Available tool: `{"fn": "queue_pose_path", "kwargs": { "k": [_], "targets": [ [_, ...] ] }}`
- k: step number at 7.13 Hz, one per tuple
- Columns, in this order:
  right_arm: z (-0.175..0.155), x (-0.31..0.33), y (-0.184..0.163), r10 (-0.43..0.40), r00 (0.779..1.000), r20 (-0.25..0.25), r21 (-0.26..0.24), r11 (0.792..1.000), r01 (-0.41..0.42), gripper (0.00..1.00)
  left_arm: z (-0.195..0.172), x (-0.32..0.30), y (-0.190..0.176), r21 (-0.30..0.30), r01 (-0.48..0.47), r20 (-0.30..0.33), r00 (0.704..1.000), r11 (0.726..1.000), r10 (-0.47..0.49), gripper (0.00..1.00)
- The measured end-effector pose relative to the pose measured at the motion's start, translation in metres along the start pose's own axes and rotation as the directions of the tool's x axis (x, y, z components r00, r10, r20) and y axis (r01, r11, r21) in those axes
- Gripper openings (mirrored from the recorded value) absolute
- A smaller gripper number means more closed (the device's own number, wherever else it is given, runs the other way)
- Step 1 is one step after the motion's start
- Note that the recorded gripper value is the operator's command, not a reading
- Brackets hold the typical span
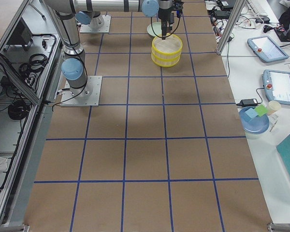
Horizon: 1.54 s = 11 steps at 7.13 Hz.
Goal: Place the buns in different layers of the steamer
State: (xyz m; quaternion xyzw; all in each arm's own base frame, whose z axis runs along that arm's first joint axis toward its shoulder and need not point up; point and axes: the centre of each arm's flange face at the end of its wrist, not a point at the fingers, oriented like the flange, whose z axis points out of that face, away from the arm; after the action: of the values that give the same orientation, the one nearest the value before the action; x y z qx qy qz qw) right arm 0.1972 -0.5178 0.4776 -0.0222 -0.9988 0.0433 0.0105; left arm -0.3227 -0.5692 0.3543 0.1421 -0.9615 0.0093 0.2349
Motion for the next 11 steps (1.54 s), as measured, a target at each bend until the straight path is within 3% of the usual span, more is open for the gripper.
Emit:
{"fn": "queue_pose_path", "kwargs": {
  "k": [3,4,6,8,11],
  "targets": [
    [-0.028,0.014,0.017,-0.036,0.999,-0.001,0.016,0.999,0.036,1.00,0.005,0.004,0.005,0.002,-0.034,0.023,0.999,0.999,0.034,0.99],
    [-0.029,0.016,0.018,-0.036,0.999,-0.005,0.014,0.999,0.036,1.00,0.001,-0.004,0.002,0.026,-0.083,0.093,0.992,0.996,0.080,1.00],
    [-0.028,0.016,0.019,-0.036,0.999,-0.007,0.010,0.999,0.036,1.00,-0.021,-0.035,-0.010,0.017,-0.196,0.285,0.941,0.980,0.184,1.00],
    [-0.028,0.017,0.020,-0.037,0.999,-0.007,0.007,0.999,0.037,1.00,-0.066,-0.072,-0.017,-0.048,-0.240,0.400,0.885,0.969,0.239,1.00],
    [-0.027,0.017,0.021,-0.037,0.999,-0.007,0.004,0.999,0.037,1.00,-0.134,-0.092,0.014,-0.108,-0.246,0.534,0.803,0.963,0.265,1.00]
  ]
}}
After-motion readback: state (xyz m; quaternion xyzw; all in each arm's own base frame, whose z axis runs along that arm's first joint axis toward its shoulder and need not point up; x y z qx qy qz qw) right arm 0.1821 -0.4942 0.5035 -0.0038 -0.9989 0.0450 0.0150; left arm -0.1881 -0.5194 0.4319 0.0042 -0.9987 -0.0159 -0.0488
